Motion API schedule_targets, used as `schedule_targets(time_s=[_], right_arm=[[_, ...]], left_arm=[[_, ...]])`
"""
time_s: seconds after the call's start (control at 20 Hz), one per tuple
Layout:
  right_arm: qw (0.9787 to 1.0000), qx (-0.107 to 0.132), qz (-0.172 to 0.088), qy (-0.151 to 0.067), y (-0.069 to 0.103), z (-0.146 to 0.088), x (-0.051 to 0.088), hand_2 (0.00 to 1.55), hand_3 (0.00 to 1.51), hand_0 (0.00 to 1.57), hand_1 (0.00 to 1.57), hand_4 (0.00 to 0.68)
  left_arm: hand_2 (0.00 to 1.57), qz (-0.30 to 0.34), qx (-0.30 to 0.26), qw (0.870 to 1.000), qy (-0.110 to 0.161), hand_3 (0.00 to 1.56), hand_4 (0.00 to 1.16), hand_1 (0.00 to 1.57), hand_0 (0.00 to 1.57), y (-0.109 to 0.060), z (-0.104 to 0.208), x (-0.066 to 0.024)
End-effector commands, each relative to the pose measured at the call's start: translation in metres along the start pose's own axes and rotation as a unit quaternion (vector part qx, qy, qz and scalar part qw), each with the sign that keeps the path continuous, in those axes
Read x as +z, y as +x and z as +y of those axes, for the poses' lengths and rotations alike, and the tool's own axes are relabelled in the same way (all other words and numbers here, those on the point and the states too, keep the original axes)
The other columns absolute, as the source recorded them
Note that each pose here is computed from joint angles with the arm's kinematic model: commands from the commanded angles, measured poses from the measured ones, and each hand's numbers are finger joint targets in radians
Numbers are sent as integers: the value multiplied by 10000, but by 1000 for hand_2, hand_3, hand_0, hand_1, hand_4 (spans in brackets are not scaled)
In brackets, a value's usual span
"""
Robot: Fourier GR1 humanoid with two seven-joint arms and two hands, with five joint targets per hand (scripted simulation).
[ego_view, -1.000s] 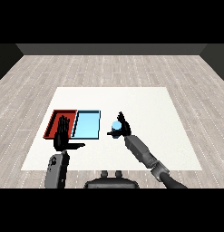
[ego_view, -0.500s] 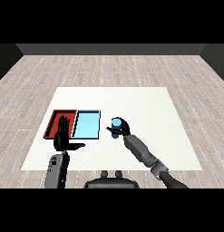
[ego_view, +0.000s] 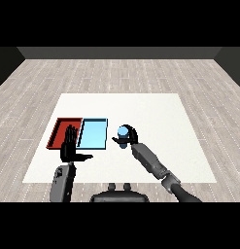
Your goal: Pick the blue can and put it in the blue box
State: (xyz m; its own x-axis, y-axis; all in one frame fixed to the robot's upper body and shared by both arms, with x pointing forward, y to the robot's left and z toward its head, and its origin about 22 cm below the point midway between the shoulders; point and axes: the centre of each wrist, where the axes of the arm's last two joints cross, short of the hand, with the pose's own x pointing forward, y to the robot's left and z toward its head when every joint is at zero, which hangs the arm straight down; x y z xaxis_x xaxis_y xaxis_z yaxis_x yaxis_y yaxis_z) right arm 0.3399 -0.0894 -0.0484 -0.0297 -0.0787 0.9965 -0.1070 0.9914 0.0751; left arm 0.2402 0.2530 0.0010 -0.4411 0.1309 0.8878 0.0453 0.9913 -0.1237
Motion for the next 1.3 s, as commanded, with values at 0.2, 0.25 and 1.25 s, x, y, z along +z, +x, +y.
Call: schedule_targets(time_s=[0.2, 0.25, 1.25], right_arm=[[9984, 122, -517, 210, 119, -23, 70, 1453, 1411, 1474, 1474, 643], [9979, 105, -616, 151, 163, -37, -113, 1455, 1415, 1481, 1481, 646], [9866, 75, -1467, 713, 804, -491, 139, 1425, 1403, 1424, 1424, 652]], left_arm=[[0, 264, -342, 9987, -261, 0, 0, 0, 0, -145, -266, 38], [0, 347, -64, 9987, -377, 0, 0, 0, 0, -245, -309, -28], [0, 891, 230, 9909, -979, 0, 0, 0, 0, -318, -827, -270]])
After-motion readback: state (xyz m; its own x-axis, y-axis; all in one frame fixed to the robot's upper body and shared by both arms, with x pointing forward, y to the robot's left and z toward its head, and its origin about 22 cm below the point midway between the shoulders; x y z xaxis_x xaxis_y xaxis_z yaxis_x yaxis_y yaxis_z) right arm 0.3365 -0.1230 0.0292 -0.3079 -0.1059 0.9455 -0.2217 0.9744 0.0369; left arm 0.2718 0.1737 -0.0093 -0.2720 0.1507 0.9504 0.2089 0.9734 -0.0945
